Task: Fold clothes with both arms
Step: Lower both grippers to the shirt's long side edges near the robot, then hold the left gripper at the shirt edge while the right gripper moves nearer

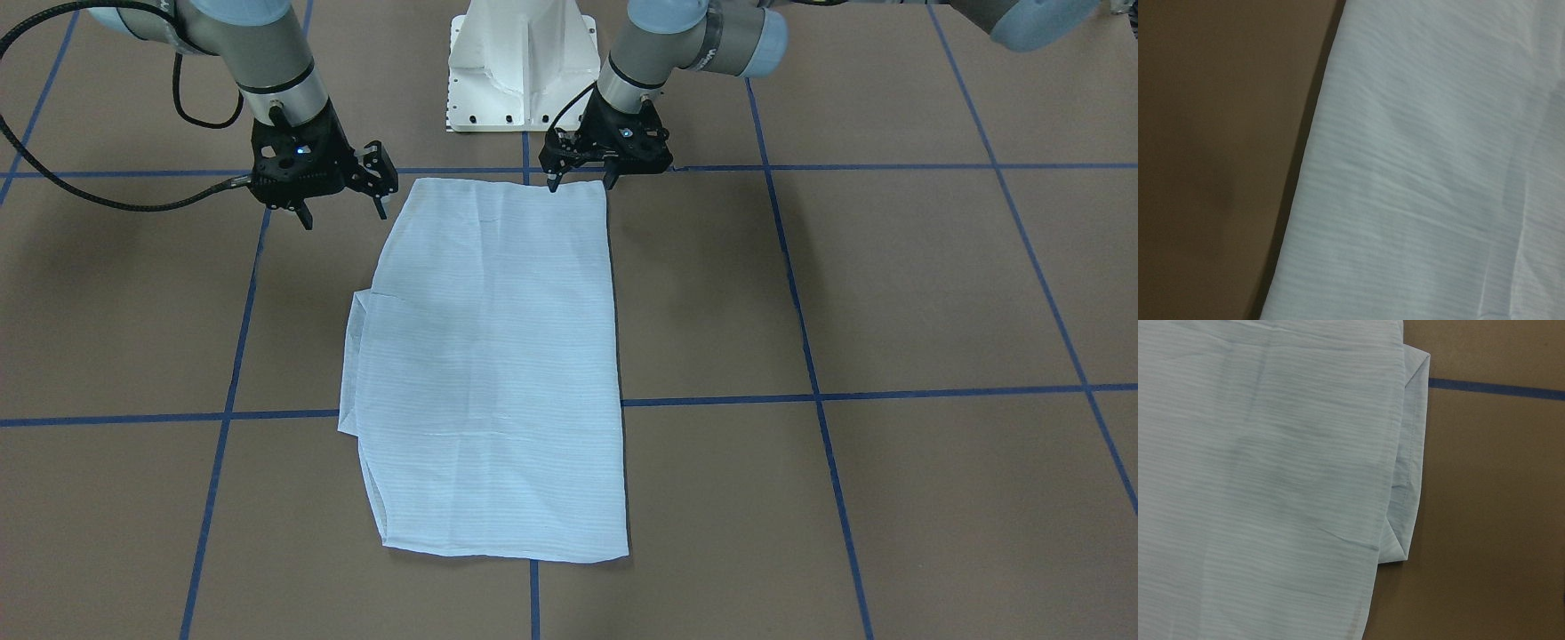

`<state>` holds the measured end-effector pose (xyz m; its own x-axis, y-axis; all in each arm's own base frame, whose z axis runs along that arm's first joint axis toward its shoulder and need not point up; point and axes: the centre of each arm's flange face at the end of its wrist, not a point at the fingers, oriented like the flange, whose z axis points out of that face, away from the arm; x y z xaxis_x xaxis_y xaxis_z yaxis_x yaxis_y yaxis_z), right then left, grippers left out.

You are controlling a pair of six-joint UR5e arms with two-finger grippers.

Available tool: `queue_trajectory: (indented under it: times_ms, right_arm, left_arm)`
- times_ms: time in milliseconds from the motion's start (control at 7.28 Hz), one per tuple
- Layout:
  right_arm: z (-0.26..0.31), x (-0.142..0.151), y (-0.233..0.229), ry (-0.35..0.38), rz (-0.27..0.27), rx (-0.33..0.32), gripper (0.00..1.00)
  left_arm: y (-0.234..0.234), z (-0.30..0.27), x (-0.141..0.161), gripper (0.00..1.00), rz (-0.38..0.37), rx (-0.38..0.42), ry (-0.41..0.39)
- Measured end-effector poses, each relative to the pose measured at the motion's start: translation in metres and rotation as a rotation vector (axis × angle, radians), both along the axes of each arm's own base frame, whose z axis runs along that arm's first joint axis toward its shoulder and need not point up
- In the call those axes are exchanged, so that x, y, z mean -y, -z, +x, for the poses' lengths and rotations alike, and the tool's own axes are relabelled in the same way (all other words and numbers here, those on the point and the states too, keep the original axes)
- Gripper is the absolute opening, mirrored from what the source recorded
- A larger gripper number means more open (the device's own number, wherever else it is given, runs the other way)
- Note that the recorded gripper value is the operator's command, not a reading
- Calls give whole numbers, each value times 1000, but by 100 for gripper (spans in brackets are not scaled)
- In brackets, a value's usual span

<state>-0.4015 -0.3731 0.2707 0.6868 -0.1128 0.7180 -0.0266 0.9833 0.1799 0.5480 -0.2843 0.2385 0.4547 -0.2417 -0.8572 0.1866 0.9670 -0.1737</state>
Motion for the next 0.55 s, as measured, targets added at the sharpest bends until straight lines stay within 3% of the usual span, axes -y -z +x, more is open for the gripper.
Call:
queue_trajectory:
  times_ms: [550]
  right_arm:
    - [-14, -15, 2, -11, -5, -2, 100]
  left_arm:
    - [-21, 15, -2, 85, -12, 66, 1]
